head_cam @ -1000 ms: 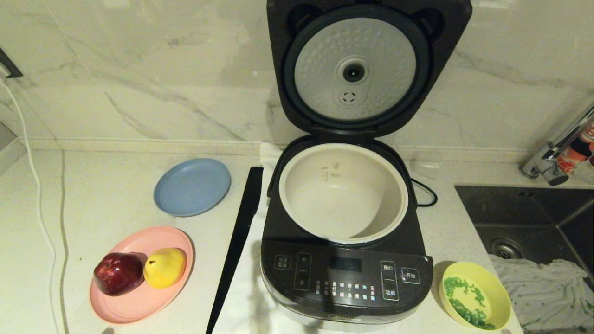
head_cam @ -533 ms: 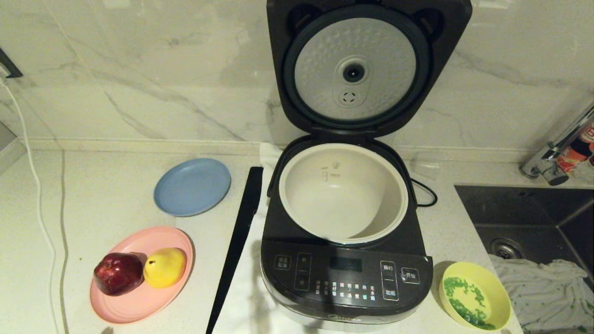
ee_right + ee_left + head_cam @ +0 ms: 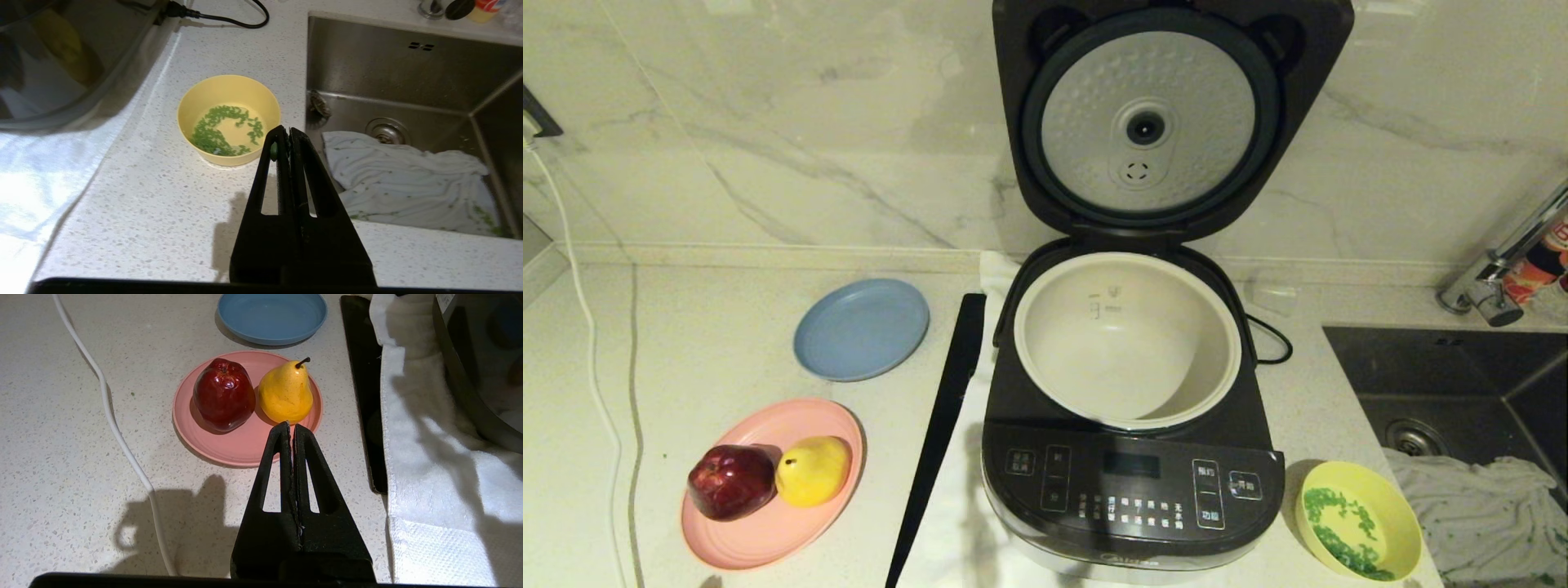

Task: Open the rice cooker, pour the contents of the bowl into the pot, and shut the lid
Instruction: Turn on the tap

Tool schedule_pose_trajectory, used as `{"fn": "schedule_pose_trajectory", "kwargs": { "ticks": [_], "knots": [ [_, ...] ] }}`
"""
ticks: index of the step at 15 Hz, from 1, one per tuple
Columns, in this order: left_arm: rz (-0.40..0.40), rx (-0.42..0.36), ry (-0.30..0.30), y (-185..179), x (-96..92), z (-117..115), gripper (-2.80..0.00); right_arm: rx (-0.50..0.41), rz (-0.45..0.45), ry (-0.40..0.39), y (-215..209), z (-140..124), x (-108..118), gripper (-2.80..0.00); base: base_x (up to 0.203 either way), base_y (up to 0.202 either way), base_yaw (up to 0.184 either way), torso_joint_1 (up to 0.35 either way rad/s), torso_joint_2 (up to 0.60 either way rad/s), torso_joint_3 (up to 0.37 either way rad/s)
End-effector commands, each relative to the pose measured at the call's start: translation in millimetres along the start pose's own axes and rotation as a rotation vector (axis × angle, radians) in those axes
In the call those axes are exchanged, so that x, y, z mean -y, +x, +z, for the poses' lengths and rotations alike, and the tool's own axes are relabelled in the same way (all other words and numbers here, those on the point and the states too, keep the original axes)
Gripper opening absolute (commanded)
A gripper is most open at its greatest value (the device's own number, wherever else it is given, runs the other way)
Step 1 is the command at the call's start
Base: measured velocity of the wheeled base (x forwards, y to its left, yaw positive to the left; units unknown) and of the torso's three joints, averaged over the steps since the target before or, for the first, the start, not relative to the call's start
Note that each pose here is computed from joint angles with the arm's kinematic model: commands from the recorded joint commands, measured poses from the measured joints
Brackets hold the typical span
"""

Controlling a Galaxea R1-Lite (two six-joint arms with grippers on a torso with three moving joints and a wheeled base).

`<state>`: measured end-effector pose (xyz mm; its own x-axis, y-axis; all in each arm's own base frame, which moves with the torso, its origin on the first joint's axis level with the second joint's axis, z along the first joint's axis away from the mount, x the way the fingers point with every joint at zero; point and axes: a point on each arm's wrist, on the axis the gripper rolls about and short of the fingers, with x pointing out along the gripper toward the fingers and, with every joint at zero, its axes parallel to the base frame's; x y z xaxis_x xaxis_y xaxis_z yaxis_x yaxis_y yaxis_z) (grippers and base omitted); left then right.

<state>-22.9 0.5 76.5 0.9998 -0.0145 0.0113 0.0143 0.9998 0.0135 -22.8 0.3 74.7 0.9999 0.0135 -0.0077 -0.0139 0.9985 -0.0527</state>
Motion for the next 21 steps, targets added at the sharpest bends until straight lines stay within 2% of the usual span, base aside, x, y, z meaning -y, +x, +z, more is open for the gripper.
{"fn": "schedule_pose_trajectory", "kwargs": {
  "ticks": [1,5,7,8,11,13,16,18,21],
  "knots": [
    [0.001,-0.002,0.000,0.2,0.0,-0.8,-2.80,-0.002,-0.007,-0.006,-0.3,-0.1,0.2,-2.80,0.000,0.000,0.000,0.000,0.00,0.000],
    [0.001,-0.002,-0.003,0.2,0.0,-0.8,-2.80,-0.007,-0.014,-0.003,-1.1,5.2,0.6,-2.80,0.000,0.000,0.000,0.000,0.00,0.000],
    [0.001,-0.002,-0.003,0.2,0.0,-0.8,-2.80,0.033,-0.016,-0.002,-7.2,40.4,2.4,-2.80,0.000,0.000,0.000,0.000,0.00,0.000],
    [0.001,-0.002,-0.004,0.2,0.0,-0.8,-2.80,0.024,-0.015,0.000,-6.5,58.3,3.3,-2.80,0.000,0.000,0.000,0.000,0.00,0.000],
    [0.001,-0.002,-0.004,0.2,0.0,-0.8,-2.80,-0.067,-0.046,-0.002,11.7,90.6,5.4,-2.80,0.000,0.000,0.000,0.000,0.00,0.000],
    [0.001,-0.003,-0.004,0.2,0.0,-1.0,-2.80,-0.169,-0.091,-0.005,41.0,105.1,8.3,-2.80,0.000,0.000,0.000,0.000,0.00,0.000],
    [0.001,-0.002,-0.004,0.2,0.0,-0.8,-2.80,-0.263,-0.238,-0.023,108.5,126.6,17.5,-2.80,0.000,0.000,0.000,0.000,0.00,0.000],
    [0.001,-0.002,-0.004,0.2,0.0,-0.8,-2.80,-0.279,-0.349,-0.038,157.7,137.0,24.8,-2.80,0.000,0.000,0.000,0.000,0.00,0.000],
    [0.001,-0.002,-0.004,0.2,0.0,-0.8,-2.80,-0.250,-0.482,-0.049,217.0,154.1,34.7,-2.80,0.000,0.000,0.000,0.000,0.00,0.000]
  ]
}}
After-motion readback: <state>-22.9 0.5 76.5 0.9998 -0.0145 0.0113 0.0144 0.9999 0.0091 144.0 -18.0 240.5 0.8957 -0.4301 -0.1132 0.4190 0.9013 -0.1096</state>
